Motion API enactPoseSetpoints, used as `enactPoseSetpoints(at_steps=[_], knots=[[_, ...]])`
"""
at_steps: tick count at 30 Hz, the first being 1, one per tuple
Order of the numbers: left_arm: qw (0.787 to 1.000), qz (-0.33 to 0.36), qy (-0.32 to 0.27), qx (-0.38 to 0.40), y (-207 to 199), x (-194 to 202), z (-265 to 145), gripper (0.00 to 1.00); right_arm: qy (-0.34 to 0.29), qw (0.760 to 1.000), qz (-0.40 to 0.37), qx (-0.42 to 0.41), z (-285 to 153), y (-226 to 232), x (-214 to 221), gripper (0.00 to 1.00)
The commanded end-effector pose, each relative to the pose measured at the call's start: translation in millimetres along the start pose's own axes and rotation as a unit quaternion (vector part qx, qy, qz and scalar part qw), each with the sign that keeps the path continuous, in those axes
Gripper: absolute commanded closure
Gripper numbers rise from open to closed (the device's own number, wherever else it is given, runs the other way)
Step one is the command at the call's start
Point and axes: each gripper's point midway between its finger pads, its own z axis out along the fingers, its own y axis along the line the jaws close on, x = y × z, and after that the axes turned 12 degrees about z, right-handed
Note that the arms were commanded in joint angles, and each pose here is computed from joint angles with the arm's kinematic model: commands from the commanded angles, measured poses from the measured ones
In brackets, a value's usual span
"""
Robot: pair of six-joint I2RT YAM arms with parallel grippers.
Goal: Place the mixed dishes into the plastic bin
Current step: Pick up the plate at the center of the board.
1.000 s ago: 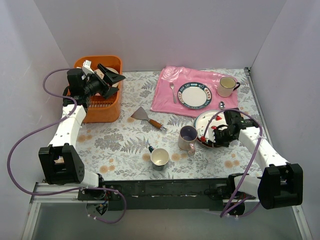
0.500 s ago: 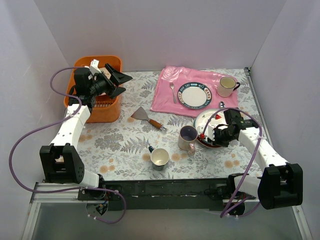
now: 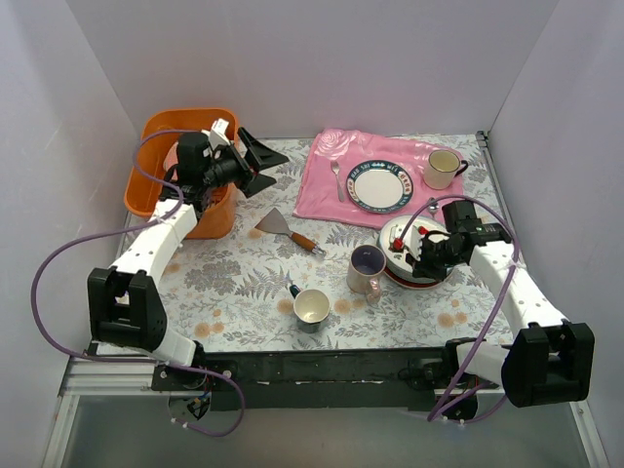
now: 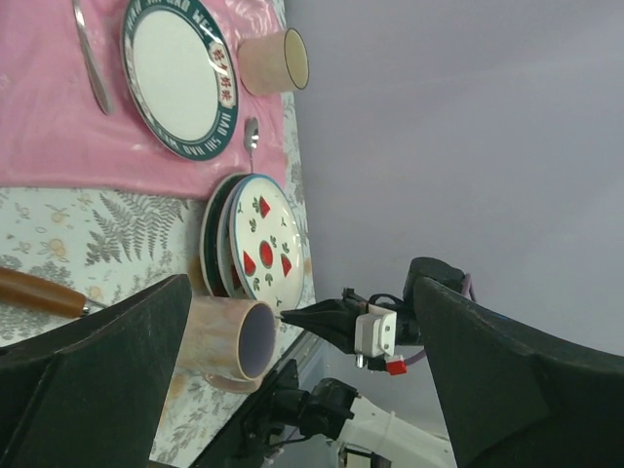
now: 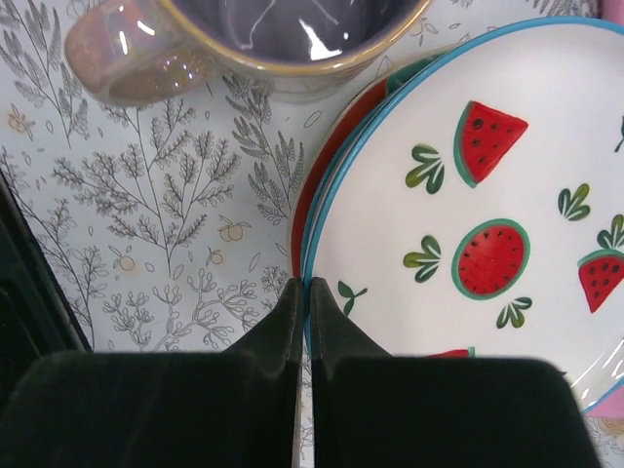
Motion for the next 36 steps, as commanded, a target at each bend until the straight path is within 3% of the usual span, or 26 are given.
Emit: enactPoseSetpoints(at_steps=[1,8,20,36], knots=[[0.999,-0.019,0.032,0.027,-19,19,22,0.02,-0.075,0.996,0.038,0.009,-17,-12,-40,0.99],[0.987,-0.102,0.122,0.018,-22,80,74,0.02,-0.123,0.989,0.080,-0.009,-21,-14,-63,0.99],[0.965,-0.130,0.227,0.008,-14,136,141,0.02,-0.138,0.984,0.107,-0.017,-20,-26,-78,0.99],[0.934,-0.140,0.328,0.010,-6,197,190,0.21,-0.154,0.981,0.114,-0.012,-24,-38,-93,0.99]])
